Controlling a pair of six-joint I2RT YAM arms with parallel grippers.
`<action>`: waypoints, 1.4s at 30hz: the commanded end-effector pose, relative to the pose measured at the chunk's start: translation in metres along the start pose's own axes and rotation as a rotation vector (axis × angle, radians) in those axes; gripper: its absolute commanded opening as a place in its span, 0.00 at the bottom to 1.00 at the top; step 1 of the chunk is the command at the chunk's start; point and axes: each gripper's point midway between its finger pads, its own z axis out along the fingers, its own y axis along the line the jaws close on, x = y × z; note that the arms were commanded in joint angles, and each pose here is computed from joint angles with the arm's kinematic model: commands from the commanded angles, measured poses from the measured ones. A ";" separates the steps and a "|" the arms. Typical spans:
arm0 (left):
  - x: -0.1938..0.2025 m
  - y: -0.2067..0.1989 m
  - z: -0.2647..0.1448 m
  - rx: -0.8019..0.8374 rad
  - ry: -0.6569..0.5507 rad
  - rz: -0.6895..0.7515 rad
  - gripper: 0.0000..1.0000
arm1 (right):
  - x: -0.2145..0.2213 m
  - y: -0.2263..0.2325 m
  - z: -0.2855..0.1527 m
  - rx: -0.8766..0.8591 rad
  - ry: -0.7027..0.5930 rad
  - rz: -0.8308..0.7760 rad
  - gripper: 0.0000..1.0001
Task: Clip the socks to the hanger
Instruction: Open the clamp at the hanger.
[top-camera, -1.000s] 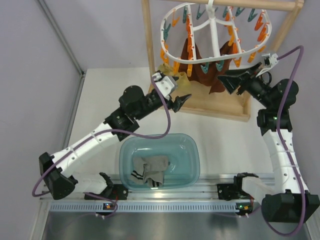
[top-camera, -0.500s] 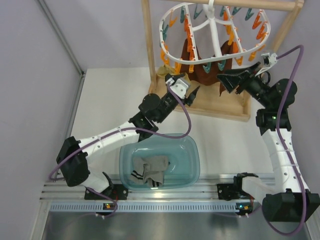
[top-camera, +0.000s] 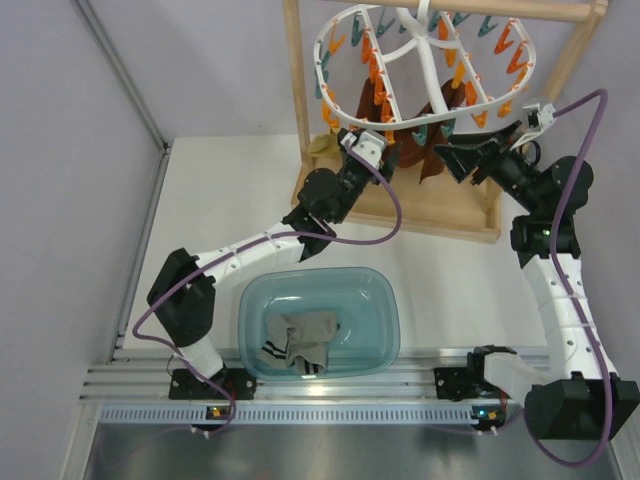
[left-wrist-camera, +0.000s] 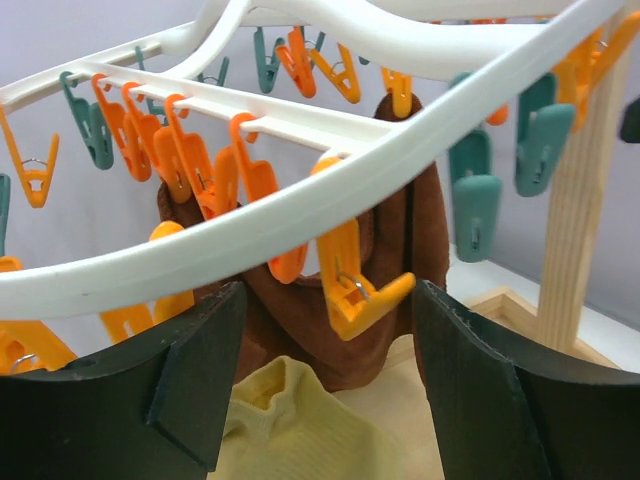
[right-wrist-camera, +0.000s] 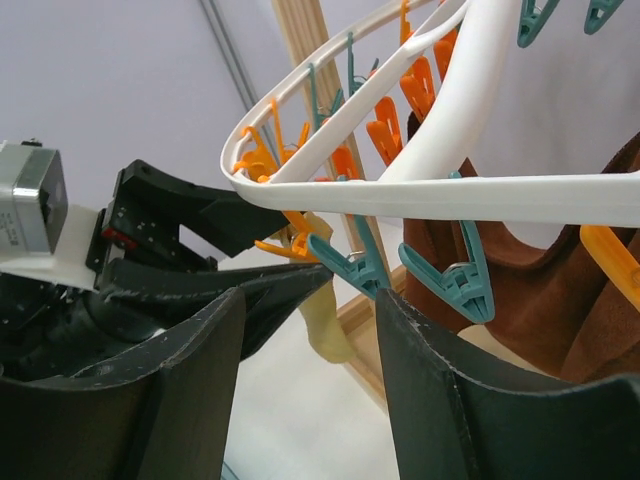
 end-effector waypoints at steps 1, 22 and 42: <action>-0.046 0.024 0.013 -0.081 -0.136 -0.043 0.72 | -0.012 0.010 0.003 -0.040 -0.046 -0.060 0.55; -0.054 -0.018 -0.041 0.376 -0.035 0.028 0.14 | 0.000 0.057 0.017 -0.213 -0.003 -0.028 0.53; -0.070 -0.018 -0.047 0.463 -0.076 0.126 0.11 | -0.003 0.082 0.047 -0.275 -0.051 0.079 0.50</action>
